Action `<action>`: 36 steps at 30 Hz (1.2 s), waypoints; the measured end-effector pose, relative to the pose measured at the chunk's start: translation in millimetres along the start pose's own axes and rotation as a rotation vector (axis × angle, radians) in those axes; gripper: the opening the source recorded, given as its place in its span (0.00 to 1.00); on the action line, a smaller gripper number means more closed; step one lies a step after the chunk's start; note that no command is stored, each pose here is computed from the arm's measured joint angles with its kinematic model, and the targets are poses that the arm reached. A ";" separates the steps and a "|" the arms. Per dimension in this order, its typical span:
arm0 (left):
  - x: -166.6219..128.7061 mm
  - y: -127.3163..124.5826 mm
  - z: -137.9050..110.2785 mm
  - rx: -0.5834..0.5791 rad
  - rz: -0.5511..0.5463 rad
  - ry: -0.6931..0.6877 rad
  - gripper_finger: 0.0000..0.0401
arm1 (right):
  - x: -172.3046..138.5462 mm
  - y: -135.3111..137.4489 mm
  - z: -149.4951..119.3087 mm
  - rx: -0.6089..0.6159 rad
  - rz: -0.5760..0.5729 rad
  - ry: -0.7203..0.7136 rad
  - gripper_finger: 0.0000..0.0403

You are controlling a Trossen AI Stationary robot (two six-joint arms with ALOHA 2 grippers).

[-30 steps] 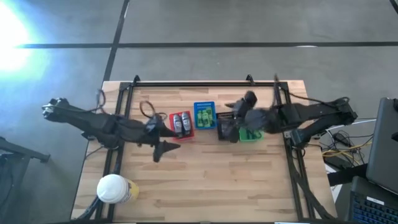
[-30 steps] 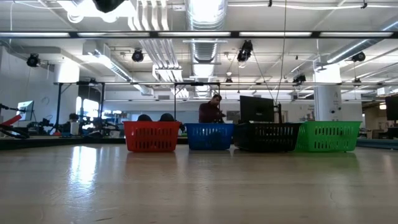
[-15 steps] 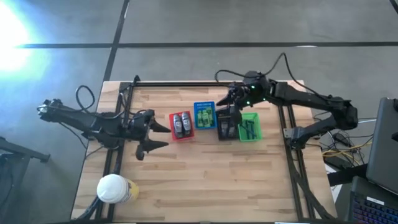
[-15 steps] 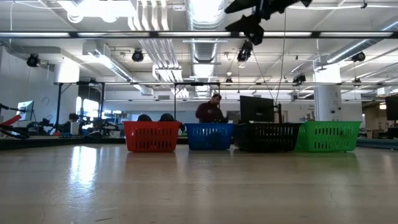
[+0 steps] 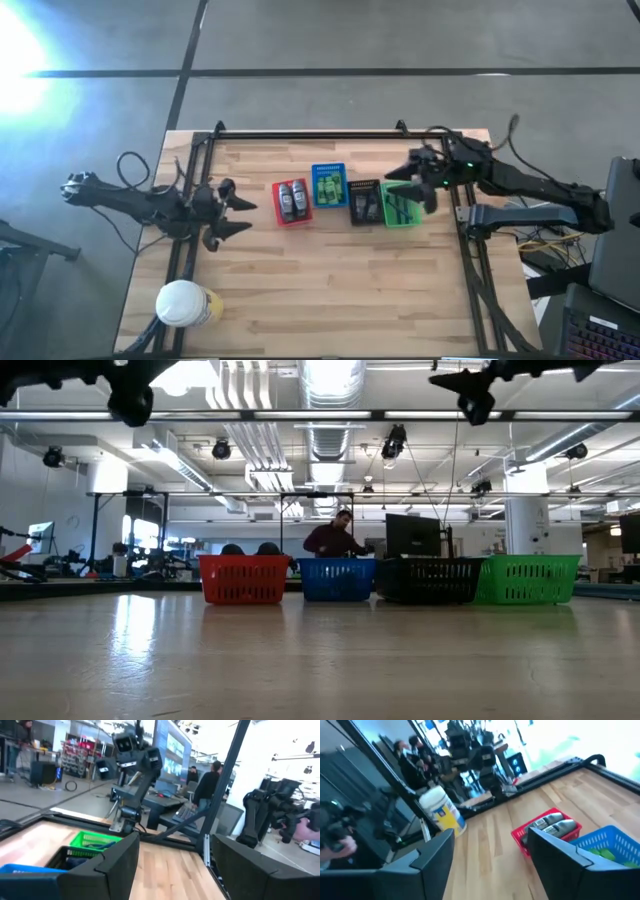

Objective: Pick & Place Travel size toiletries
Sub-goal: Return to Home Position

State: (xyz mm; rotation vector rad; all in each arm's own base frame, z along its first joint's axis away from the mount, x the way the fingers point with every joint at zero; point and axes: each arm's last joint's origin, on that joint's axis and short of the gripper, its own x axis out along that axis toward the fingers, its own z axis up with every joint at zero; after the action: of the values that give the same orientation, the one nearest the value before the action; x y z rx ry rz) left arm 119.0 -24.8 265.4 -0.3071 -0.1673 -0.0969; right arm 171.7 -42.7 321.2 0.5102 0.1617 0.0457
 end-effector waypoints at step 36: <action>-48.0 30.9 -48.7 0.043 0.332 0.113 0.64 | -39.8 -42.2 -123.8 -0.047 0.229 -0.394 0.85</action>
State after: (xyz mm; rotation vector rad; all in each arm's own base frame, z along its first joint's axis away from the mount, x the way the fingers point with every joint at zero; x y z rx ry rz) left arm 82.9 -7.2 202.1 -0.2823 -0.0046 0.2174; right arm 112.1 -23.0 199.7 0.4799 -0.2827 0.1702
